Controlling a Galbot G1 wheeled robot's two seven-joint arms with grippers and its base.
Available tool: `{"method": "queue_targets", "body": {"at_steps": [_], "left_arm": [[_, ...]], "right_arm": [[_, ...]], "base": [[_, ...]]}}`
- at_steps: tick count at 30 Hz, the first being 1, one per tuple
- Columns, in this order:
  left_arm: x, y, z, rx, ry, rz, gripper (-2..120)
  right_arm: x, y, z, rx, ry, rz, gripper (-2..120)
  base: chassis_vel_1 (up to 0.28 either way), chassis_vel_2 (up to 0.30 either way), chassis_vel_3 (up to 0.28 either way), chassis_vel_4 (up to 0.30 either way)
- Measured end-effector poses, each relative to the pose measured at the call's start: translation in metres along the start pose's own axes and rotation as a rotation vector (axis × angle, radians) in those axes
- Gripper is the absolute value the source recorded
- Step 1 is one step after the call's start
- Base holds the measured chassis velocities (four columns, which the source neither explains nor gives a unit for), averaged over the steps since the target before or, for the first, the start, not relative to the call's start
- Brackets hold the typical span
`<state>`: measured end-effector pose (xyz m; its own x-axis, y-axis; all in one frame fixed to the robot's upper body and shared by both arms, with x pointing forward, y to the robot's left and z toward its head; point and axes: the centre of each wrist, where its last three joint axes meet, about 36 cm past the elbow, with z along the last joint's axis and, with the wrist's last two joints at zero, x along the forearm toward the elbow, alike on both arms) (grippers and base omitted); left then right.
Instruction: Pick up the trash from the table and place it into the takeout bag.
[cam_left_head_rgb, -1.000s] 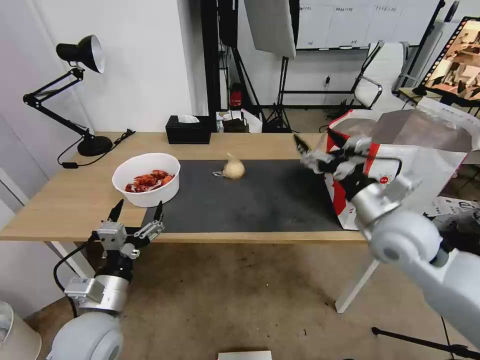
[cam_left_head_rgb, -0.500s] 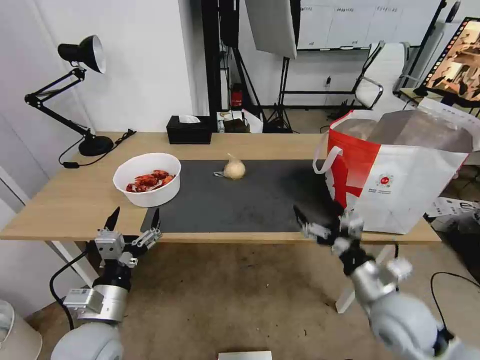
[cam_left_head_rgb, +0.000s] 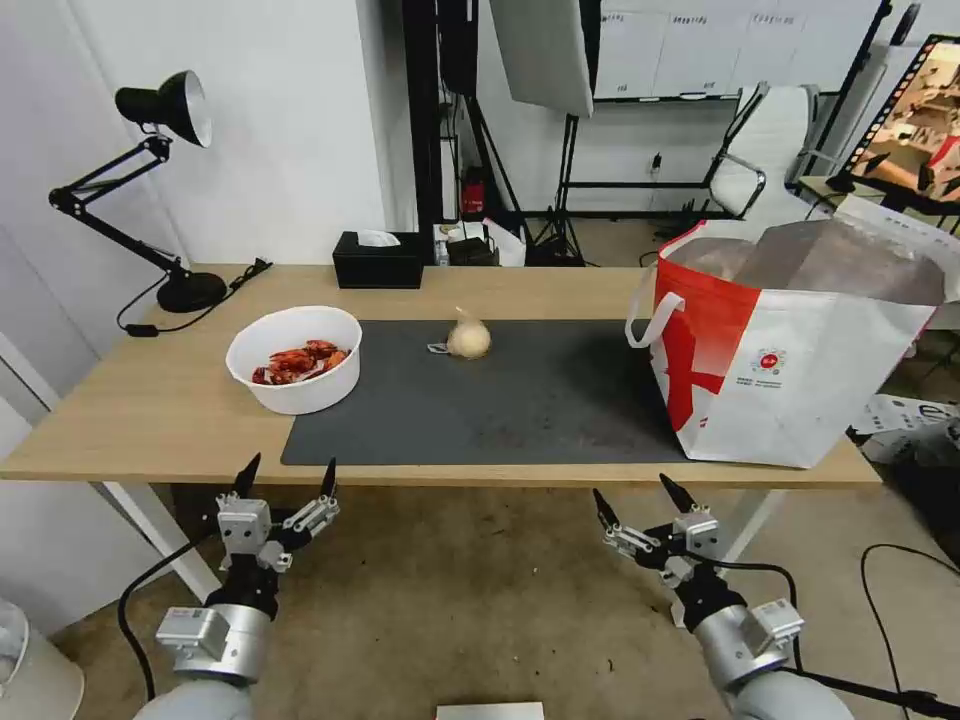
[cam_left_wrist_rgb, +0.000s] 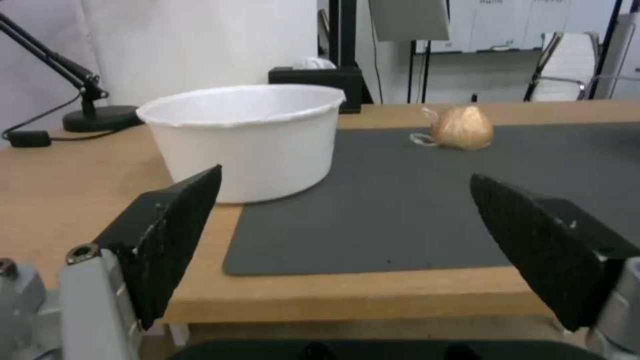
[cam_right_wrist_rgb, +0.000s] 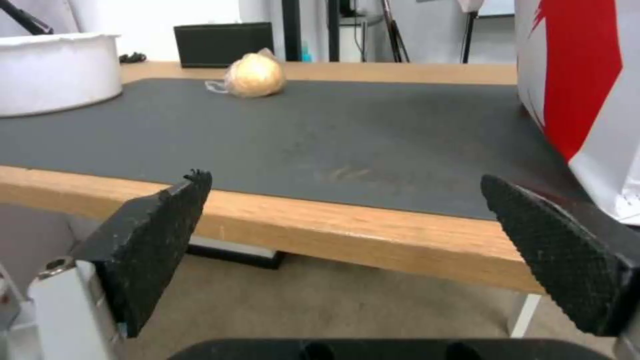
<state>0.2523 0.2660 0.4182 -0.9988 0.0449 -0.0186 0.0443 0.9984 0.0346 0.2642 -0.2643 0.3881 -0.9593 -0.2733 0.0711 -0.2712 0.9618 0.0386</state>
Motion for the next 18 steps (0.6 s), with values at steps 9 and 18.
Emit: {"method": "queue_targets", "body": {"at_steps": [9, 18], "left_arm": [[0.002, 0.005, 0.002, -0.017, 0.028, 0.023, 100], [-0.008, 0.007, 0.008, -0.033, 0.037, 0.055, 100]], "right_arm": [[-0.01, 0.002, -0.003, -0.004, -0.004, -0.003, 100], [-0.093, -0.003, -0.035, -0.038, -0.03, -0.089, 100]], "base": [[0.0, 0.0, 0.0, 0.0], [0.0, 0.0, 0.0, 0.0]]}}
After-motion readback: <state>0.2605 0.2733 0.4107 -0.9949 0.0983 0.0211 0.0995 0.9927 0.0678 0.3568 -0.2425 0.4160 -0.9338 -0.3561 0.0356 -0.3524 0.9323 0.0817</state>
